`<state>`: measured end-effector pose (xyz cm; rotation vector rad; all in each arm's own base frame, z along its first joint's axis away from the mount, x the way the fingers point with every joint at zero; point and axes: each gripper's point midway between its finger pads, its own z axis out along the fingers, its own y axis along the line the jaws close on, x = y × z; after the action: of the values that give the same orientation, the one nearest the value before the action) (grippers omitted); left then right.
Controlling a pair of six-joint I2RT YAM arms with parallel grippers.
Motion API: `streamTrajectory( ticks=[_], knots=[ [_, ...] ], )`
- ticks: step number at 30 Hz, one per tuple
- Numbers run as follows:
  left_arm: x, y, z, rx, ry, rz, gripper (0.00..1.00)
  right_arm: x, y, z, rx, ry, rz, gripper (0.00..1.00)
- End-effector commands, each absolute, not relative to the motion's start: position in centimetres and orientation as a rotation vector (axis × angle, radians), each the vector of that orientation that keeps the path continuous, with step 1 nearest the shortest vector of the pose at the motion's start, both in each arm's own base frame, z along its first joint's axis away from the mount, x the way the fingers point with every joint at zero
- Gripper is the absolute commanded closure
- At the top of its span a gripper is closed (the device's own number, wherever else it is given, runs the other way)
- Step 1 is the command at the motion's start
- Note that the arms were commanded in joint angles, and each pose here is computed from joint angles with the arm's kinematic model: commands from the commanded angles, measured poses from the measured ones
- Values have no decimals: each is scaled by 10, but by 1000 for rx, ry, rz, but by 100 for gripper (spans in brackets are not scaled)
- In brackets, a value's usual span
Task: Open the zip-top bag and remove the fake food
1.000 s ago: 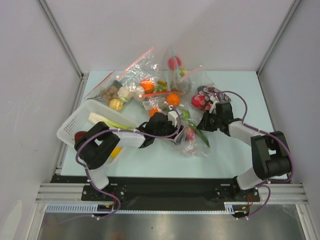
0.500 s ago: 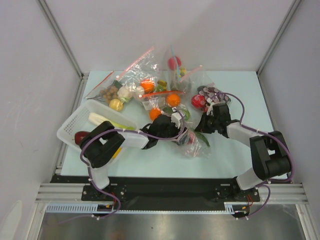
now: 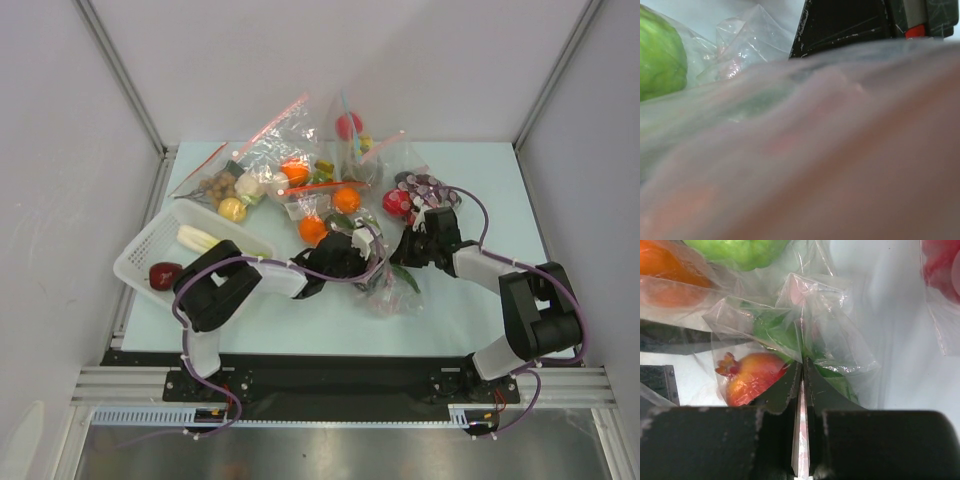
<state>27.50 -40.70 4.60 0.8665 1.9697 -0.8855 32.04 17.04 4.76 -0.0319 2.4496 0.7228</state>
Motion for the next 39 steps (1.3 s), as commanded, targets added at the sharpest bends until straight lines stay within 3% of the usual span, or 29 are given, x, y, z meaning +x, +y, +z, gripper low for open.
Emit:
streamTrajectory(
  ticks=[1,2,3,5,7,23,33,35,37,39],
  knots=[
    [283,-422,61,867,1913,-889,12,299,170,31,-32,2529,719,94],
    [282,-421,58,874,1918,-886,19,298,169,30,-28,2531,716,95],
    [282,-420,61,875,1916,-885,32,298,168,29,-31,2534,712,95],
    [279,-414,57,884,1926,-870,44,299,165,30,-23,2535,701,97],
    [272,-408,57,905,1925,-871,47,301,160,31,-12,2529,688,99],
    [232,-368,48,1028,1996,-853,38,309,134,27,54,2538,604,100],
    [228,-349,88,1026,1955,-830,36,309,137,32,30,2517,640,100],
    [227,-347,80,1043,1983,-815,36,310,142,43,8,2477,686,95],
    [228,-345,73,1050,2001,-803,36,311,147,52,-14,2448,721,80],
    [228,-343,72,1053,2007,-799,37,312,148,65,-30,2408,731,73]
  ],
)
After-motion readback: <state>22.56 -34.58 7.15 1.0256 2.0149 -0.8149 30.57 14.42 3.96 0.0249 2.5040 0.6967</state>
